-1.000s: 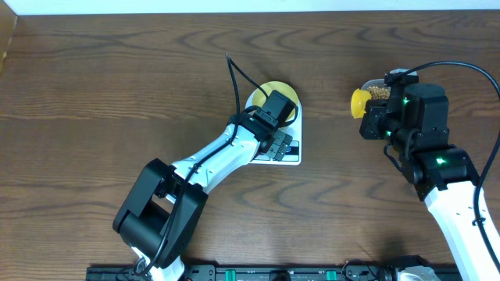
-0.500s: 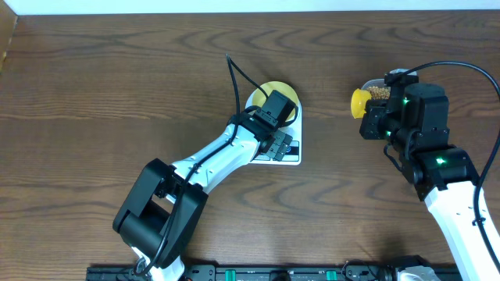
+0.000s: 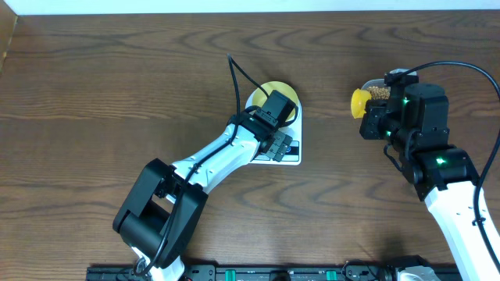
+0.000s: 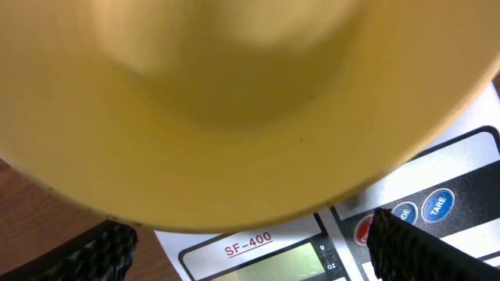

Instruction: Scoop item into bowl and weigh 50g on scale

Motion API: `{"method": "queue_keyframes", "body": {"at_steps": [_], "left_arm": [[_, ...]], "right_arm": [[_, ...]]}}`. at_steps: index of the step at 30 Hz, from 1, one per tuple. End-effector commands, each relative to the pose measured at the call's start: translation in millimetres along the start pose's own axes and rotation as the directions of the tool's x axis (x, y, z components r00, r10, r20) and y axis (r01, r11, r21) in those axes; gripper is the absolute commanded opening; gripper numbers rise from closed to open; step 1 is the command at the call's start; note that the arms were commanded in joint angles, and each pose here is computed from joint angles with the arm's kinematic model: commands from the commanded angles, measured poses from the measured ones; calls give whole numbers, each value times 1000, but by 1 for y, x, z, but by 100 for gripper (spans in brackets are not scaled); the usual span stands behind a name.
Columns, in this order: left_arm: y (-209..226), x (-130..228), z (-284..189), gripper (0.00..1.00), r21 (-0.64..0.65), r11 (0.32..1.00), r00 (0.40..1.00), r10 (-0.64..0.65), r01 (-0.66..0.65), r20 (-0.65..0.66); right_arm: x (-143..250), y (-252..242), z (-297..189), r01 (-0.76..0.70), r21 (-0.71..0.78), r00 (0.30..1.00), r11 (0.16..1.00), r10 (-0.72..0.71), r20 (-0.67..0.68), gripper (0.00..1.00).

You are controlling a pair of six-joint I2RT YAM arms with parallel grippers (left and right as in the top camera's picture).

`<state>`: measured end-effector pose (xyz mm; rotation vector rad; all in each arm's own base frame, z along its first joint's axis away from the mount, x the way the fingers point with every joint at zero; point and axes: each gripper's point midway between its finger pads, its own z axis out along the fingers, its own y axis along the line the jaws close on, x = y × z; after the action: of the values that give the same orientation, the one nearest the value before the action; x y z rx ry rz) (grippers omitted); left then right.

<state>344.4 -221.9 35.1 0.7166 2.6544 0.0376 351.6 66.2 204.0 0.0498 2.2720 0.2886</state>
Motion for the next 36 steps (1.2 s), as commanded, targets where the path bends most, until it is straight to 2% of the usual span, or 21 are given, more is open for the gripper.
{"method": "queue_keyframes", "body": {"at_steps": [1,29,36], "left_arm": [[0,7,4,97,-9,1000,999,29,-29,-21],[-7,20,10,97,-9,999,997,51,-52,-52],[-8,15,14,97,-7,999,999,45,-45,-18]], "right_arm": [[-10,-1,-3,10,7,1000,1000,-10,26,1],[-10,-1,-3,21,7,999,1000,-21,26,1],[-11,0,-3,28,7,999,1000,-29,28,1]]}}
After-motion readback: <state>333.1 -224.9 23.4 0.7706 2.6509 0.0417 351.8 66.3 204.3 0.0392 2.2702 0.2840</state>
